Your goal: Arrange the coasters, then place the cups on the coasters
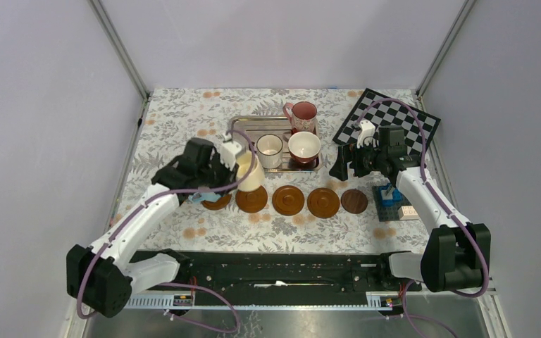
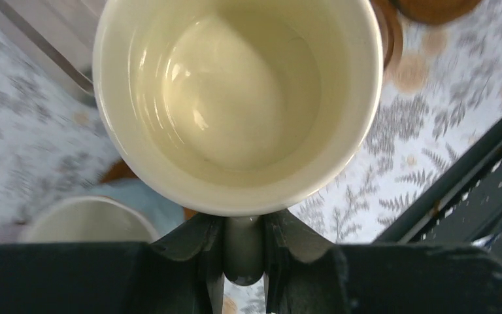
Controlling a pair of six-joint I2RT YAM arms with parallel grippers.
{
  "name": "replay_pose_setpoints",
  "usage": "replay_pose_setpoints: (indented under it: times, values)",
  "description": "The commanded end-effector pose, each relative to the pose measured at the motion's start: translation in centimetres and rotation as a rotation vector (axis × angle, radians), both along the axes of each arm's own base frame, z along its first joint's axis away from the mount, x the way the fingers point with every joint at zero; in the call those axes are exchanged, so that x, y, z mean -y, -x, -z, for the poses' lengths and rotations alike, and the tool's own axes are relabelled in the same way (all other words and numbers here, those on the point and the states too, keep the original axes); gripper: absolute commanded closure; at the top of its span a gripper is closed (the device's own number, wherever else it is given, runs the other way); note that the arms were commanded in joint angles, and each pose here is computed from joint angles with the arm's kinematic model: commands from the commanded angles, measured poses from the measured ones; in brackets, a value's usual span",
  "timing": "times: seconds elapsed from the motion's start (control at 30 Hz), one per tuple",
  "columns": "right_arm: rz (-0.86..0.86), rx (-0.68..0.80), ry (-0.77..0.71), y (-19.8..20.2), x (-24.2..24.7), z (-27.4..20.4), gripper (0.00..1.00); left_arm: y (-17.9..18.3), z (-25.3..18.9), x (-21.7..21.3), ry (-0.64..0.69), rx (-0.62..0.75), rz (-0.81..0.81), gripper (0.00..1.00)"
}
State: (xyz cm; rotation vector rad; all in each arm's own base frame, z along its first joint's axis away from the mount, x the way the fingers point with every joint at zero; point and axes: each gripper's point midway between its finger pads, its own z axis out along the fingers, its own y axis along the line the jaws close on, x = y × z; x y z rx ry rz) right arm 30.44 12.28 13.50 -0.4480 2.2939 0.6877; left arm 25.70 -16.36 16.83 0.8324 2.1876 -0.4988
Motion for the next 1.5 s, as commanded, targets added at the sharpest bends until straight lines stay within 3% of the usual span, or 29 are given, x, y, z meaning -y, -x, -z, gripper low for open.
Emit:
replay_pose_setpoints:
  times: [0.0, 0.1, 0.57, 1.23, 1.47]
  values:
    - [0.022, 0.05, -0.003, -0.7, 0.3, -1.0, 0.0, 0.7, 1.0, 1.4, -0.023, 0.067, -0.04, 1.0]
    - [0.024, 0.051, 0.003, -0.7, 0.3, -1.0, 0.0, 1.8, 2.9, 2.5, -0.037, 0.037, -0.051, 1.0]
    - [0.026, 0.05, 0.016, -0.8, 0.5, -0.6, 0.0, -0.1, 5.8, 3.3, -0.115, 0.066, -0.161, 1.0]
    - [0.022, 0.056, 0.019, -0.8, 0.5, -0.8, 0.01, 0.7, 8.0, 3.2, -0.19, 0.015, -0.077, 1.0]
    - [0.023, 0.059, 0.018, -0.8, 0.6, -0.8, 0.0, 0.7, 7.7, 3.1, -0.203, 0.021, -0.068, 0.72]
